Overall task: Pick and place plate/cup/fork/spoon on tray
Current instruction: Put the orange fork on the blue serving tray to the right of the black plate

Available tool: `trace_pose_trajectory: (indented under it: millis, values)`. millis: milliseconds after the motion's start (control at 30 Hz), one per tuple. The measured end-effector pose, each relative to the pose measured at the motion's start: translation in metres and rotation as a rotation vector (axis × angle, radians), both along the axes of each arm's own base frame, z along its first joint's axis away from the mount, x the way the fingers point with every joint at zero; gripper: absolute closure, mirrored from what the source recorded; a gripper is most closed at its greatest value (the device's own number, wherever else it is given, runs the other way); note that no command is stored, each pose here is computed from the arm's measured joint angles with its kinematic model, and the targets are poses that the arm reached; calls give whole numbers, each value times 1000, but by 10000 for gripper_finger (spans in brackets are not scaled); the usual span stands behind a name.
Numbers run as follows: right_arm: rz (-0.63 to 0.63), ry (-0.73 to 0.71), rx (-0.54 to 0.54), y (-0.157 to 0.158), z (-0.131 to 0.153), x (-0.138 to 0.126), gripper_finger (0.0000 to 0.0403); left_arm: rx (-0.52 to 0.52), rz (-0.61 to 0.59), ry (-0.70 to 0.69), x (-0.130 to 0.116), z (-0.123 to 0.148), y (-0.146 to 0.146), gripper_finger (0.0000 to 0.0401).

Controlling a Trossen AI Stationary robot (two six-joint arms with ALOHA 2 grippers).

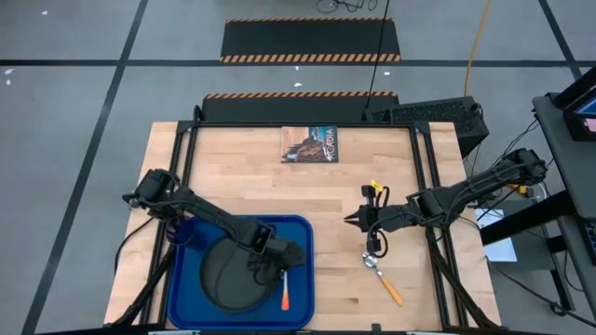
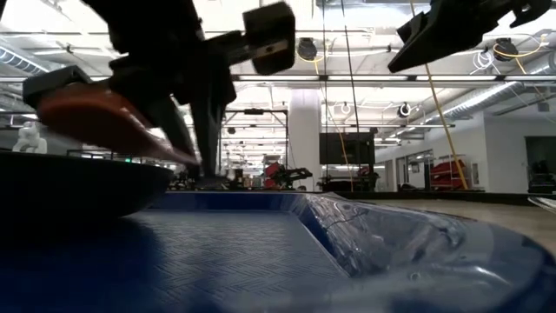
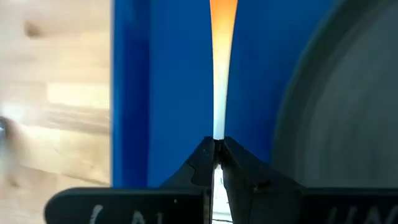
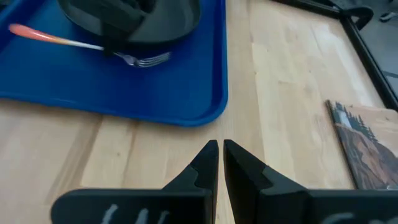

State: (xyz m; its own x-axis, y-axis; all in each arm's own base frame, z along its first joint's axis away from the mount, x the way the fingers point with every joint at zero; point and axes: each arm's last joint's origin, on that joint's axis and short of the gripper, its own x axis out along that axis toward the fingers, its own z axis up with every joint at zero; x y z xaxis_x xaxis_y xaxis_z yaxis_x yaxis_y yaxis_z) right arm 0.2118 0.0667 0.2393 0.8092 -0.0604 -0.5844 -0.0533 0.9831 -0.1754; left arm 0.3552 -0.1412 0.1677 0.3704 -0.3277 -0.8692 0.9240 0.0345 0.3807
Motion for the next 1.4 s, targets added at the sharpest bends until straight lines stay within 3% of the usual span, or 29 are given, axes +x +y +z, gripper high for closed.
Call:
trace_pose_trajectory:
  millis: [933,1400]
  values:
    - [0,8,-2,0,-1,0,387,-13,-28,34,0,-7,-1,367]
    - [0,8,-2,0,-1,0,387,-3,0,1,3,-6,-1,287]
